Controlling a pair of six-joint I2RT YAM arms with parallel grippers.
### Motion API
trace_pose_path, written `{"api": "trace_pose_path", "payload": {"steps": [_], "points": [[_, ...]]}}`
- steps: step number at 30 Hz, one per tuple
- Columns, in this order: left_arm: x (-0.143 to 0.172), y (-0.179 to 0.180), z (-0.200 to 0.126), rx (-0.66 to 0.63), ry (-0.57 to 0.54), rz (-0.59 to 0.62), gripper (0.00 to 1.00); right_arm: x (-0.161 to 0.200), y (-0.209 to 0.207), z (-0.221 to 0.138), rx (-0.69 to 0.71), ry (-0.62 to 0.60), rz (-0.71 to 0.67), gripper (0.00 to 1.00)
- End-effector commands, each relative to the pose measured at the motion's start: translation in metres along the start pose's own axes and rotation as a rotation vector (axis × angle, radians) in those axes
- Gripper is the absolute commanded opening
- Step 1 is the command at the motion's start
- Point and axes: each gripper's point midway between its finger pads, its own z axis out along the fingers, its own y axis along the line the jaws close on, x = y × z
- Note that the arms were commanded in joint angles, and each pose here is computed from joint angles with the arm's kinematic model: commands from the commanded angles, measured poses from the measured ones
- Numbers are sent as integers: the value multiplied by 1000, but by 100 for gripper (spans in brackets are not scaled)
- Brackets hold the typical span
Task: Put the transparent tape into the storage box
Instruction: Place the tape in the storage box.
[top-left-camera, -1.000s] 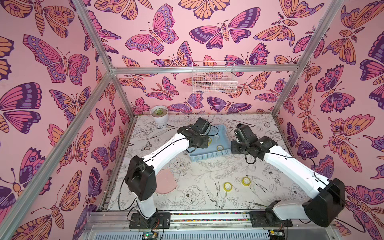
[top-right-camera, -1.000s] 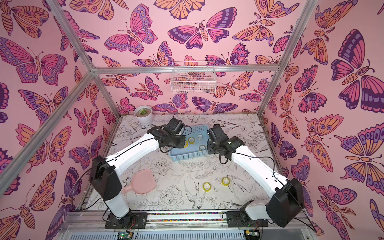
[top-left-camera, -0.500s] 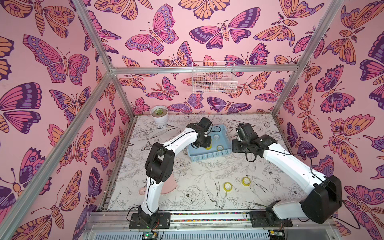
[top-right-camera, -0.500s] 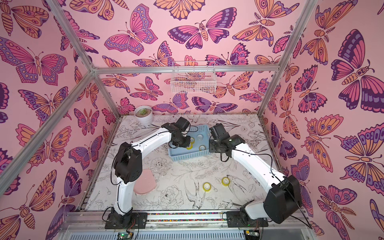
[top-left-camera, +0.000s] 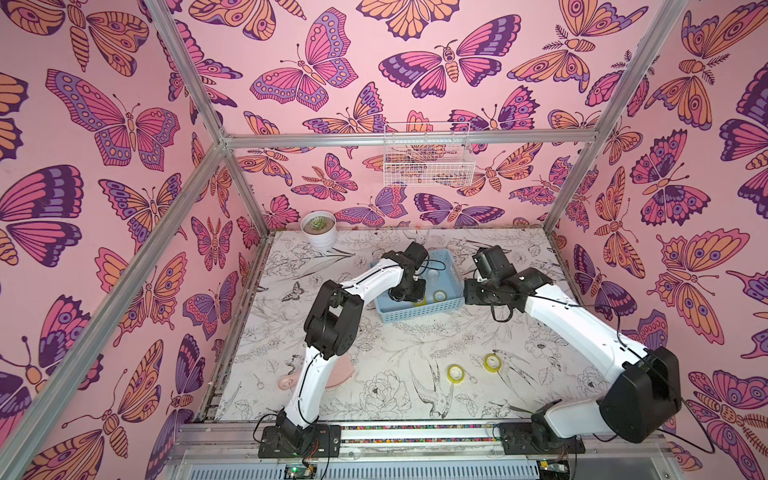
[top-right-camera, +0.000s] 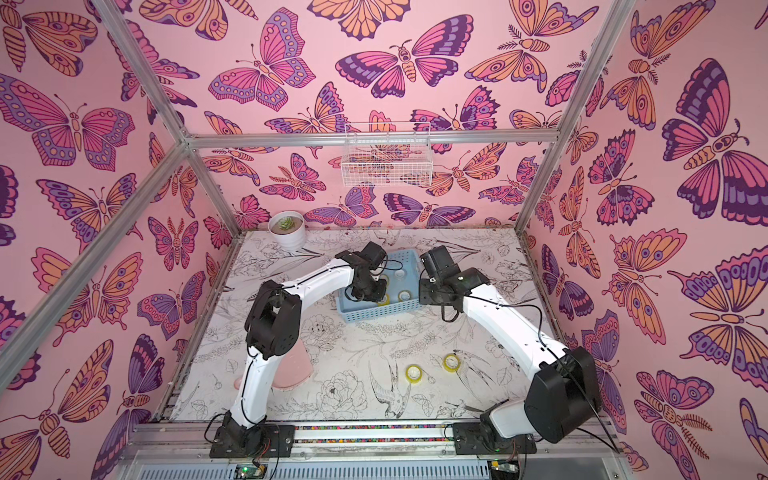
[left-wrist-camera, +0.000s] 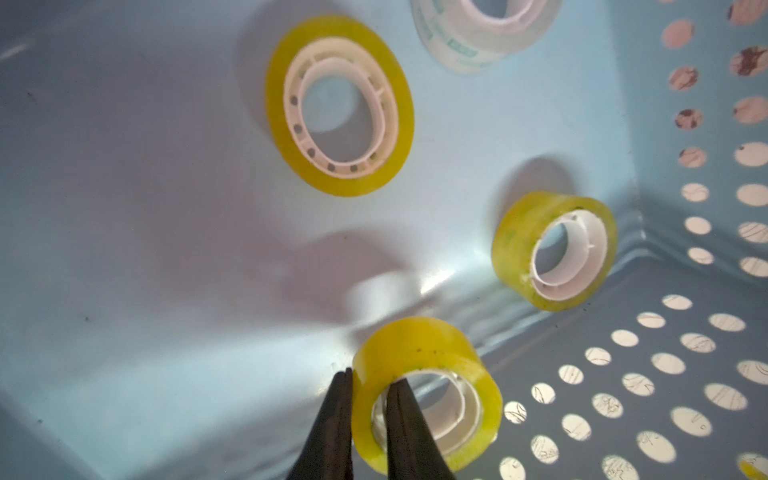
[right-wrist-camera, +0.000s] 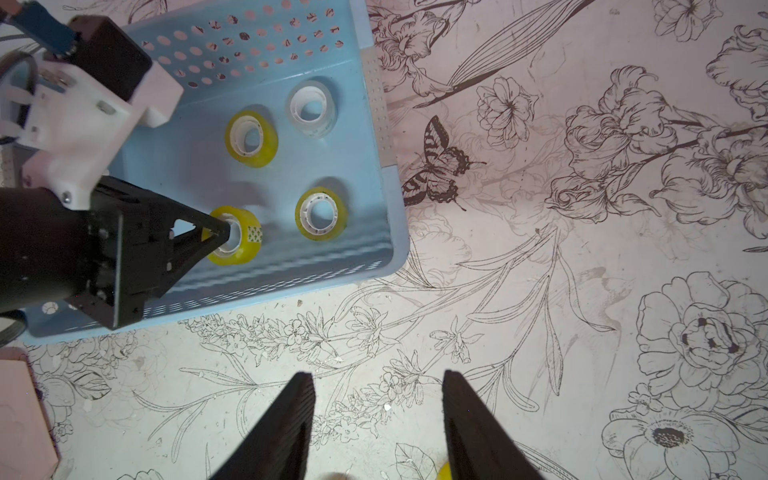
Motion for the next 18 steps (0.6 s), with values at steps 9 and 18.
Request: {"api": "trace_pose_path", "payload": {"steps": [9,18], "points": [[5,-11,14,19,27,7,10,8,-4,8,0,39,-9,55],[2,-15,12,22,16,10,21,10,-6,7,3,38,-5,55]]}}
